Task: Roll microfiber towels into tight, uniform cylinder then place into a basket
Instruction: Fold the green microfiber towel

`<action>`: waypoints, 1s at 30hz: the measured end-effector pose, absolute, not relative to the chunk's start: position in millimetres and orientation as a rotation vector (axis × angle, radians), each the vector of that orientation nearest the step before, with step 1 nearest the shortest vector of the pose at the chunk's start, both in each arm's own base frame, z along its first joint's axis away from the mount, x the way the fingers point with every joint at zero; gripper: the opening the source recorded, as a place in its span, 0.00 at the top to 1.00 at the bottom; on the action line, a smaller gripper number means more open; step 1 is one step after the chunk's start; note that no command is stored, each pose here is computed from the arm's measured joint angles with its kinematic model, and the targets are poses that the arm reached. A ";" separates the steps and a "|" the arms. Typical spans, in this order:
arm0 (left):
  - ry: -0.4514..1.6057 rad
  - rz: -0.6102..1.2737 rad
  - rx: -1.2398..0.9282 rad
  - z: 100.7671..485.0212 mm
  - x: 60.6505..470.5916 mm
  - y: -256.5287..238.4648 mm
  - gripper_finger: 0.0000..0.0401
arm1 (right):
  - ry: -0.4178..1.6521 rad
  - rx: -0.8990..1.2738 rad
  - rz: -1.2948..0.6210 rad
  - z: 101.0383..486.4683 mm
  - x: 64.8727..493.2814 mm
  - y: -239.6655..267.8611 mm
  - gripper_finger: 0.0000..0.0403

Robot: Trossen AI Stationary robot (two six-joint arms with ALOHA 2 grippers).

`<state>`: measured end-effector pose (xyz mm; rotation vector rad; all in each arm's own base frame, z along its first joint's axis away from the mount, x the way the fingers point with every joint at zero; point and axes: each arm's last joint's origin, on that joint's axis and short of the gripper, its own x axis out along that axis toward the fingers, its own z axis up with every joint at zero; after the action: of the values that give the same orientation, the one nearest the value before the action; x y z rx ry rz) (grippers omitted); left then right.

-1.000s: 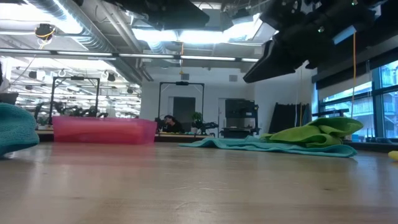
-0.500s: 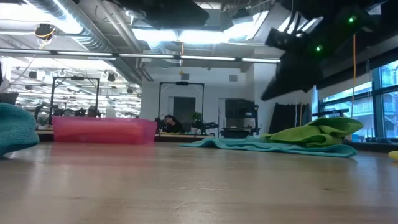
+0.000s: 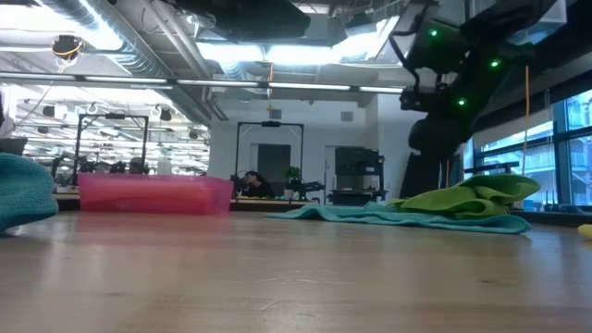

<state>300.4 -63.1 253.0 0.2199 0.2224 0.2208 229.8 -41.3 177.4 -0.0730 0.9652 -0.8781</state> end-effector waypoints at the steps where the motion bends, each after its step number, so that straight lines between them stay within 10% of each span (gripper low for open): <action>1: 0.222 0.221 0.220 253.0 300.4 -63.1 0.63 | 0.953 -0.063 -0.875 177.7 231.6 -44.6 0.72; 10: 0.223 0.221 0.220 253.0 300.4 -63.1 0.63 | 0.831 0.016 -0.610 165.8 250.6 -74.2 0.65; 30: 0.222 0.221 0.219 253.0 300.4 -63.1 0.63 | 0.984 -0.049 -0.696 139.4 241.1 -113.9 0.44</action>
<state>300.4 -63.1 253.0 0.2185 0.2223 0.2211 241.1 -113.9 139.4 -0.0487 0.9838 -0.6958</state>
